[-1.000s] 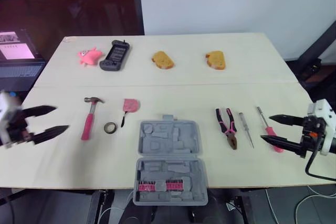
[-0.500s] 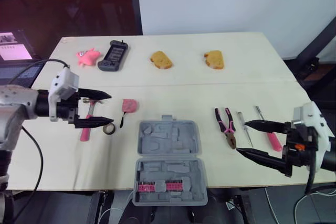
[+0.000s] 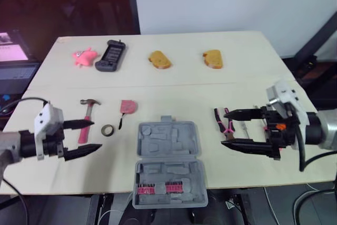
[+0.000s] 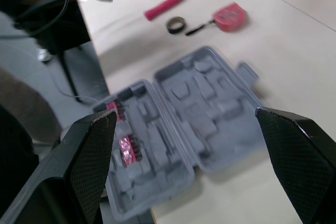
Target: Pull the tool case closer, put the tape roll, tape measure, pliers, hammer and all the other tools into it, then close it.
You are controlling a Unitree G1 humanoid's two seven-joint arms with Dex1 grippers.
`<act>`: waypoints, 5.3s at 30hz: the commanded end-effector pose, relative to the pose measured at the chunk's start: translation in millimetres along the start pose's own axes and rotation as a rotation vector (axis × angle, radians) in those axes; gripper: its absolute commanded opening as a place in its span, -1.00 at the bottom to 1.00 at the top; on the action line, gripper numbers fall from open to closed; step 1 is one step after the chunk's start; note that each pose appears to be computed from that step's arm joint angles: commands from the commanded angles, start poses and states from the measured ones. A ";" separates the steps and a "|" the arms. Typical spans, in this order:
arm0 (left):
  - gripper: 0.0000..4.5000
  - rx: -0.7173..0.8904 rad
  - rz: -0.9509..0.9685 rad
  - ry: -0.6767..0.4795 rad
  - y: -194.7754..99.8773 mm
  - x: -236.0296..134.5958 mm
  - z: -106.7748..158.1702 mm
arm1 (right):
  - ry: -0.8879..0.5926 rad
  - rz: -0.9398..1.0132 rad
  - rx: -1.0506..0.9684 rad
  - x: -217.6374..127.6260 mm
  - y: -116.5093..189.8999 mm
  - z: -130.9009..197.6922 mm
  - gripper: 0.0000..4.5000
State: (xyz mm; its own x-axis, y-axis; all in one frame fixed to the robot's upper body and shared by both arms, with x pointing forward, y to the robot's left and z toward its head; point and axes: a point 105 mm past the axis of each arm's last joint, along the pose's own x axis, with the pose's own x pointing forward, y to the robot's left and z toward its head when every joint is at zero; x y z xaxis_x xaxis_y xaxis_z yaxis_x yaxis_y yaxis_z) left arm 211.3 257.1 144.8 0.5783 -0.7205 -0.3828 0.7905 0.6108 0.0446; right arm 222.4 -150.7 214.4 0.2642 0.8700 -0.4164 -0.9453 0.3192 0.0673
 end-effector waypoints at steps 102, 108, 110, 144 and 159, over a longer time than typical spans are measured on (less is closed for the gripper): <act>-0.96 0.450 -0.254 0.675 78.2 107.5 9.5 | -0.056 0.004 -0.215 36.1 -2.6 20.1 1.00; -0.96 0.416 -0.461 0.568 28.9 120.2 46.2 | -0.046 0.003 -0.205 36.3 -2.4 16.9 1.00; -0.96 0.408 -0.502 0.554 16.1 127.1 52.1 | -0.046 0.000 -0.200 37.7 -2.3 15.5 1.00; -0.96 0.208 -0.502 0.526 3.5 196.4 9.3 | -0.003 -0.075 -0.142 31.8 -2.0 0.0 1.00; -0.96 0.245 -0.476 0.545 17.7 199.4 12.5 | 0.002 -0.074 -0.141 32.5 -3.3 0.6 1.00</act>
State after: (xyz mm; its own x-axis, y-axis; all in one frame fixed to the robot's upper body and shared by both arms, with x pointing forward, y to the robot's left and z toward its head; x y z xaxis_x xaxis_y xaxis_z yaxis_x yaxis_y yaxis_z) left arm 337.9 121.4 72.7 0.0118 -0.5862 -0.8101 0.9846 0.1482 -0.0930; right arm 235.7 -125.0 192.2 0.3261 0.8419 -0.4299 -0.9396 0.3388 -0.0490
